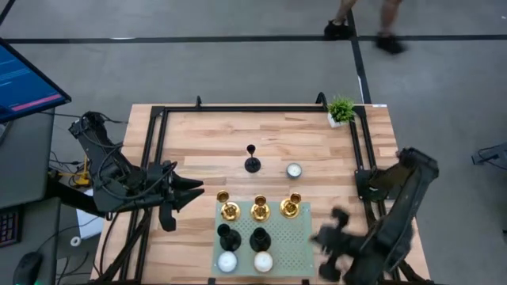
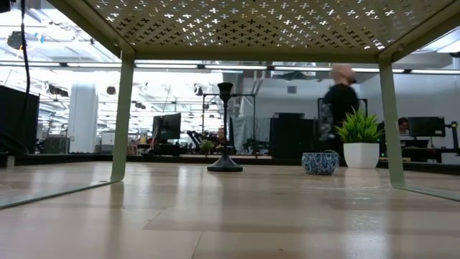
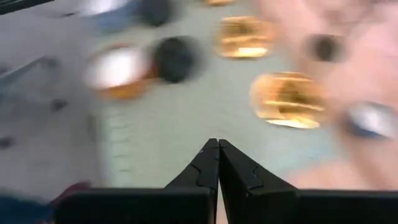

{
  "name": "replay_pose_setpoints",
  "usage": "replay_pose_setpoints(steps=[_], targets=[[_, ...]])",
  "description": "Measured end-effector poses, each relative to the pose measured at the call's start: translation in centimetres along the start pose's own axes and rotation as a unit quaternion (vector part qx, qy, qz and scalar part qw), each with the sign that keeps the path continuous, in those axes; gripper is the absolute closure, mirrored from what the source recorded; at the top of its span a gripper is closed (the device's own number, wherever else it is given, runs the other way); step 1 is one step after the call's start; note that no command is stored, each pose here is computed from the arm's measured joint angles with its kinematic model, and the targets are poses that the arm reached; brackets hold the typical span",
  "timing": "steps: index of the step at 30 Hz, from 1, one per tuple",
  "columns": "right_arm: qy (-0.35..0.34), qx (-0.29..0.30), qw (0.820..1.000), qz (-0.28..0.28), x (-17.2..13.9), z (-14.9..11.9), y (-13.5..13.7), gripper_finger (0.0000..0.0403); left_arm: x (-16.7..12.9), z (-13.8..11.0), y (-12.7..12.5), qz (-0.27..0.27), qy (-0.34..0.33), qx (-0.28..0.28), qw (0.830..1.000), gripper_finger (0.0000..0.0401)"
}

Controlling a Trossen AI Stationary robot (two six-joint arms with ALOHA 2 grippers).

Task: Pick & Place candle stick holders
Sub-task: Put the black candle holder on the shelf aligned with the other black candle holder

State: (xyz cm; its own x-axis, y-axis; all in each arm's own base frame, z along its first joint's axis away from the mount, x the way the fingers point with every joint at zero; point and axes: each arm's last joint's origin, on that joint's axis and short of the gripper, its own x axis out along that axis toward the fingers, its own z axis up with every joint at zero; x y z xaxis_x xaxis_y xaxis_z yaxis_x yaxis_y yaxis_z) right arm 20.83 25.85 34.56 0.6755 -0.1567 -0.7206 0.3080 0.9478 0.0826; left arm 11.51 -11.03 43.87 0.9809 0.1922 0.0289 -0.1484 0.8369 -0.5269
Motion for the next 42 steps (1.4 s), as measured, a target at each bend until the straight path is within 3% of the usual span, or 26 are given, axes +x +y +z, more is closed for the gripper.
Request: replay_pose_setpoints(steps=[4,8,17,20,24,26,30,34,39,42], targets=[[-0.002,0.073,0.992,-0.102,-2.6,1.3,-5.5,0.0398,0.0,0.0,0.0,0.002,-0.001,0.036,0.999,0.0291],[-0.022,0.114,0.99,-0.085,-3.6,3.0,-9.5,0.0361,0.0,0.2,0.1,0.017,-0.01,0.058,0.998,0.029],[-0.004,0.236,0.958,-0.165,-2.5,3.3,-18.1,0.0175,-0.3,0.9,0.5,0.027,-0.022,0.058,0.998,0.0248],[0.016,0.247,0.946,-0.21,-0.7,2.7,-19.9,0.012,-0.3,0.9,0.5,0.031,-0.025,0.056,0.998,0.0228],[0.035,0.225,0.939,-0.258,1.4,1.9,-22.3,0.008,-0.3,1.1,0.6,0.051,-0.036,0.049,0.997,0.0207],[0.037,0.198,0.946,-0.255,2.8,1.7,-22.9,0.0069,-0.4,1.2,0.6,0.064,-0.043,0.044,0.996,0.0199],[0.032,0.163,0.968,-0.186,5.1,1.6,-23.8,0.0058,-0.5,1.5,0.9,0.091,-0.055,0.04,0.994,0.0191],[0.024,0.149,0.978,-0.142,7.5,1.2,-25.1,0.0058,-0.7,1.8,1.2,0.108,-0.064,0.034,0.992,0.0189],[-0.001,0.125,0.984,-0.124,8.2,1.4,-27.2,0.0065,-0.7,1.9,1.4,0.127,-0.071,0.034,0.989,0.0189],[-0.056,0.068,0.993,-0.075,7.9,2.7,-28.2,0.007,-0.7,1.9,1.4,0.137,-0.075,0.037,0.987,0.0189]])
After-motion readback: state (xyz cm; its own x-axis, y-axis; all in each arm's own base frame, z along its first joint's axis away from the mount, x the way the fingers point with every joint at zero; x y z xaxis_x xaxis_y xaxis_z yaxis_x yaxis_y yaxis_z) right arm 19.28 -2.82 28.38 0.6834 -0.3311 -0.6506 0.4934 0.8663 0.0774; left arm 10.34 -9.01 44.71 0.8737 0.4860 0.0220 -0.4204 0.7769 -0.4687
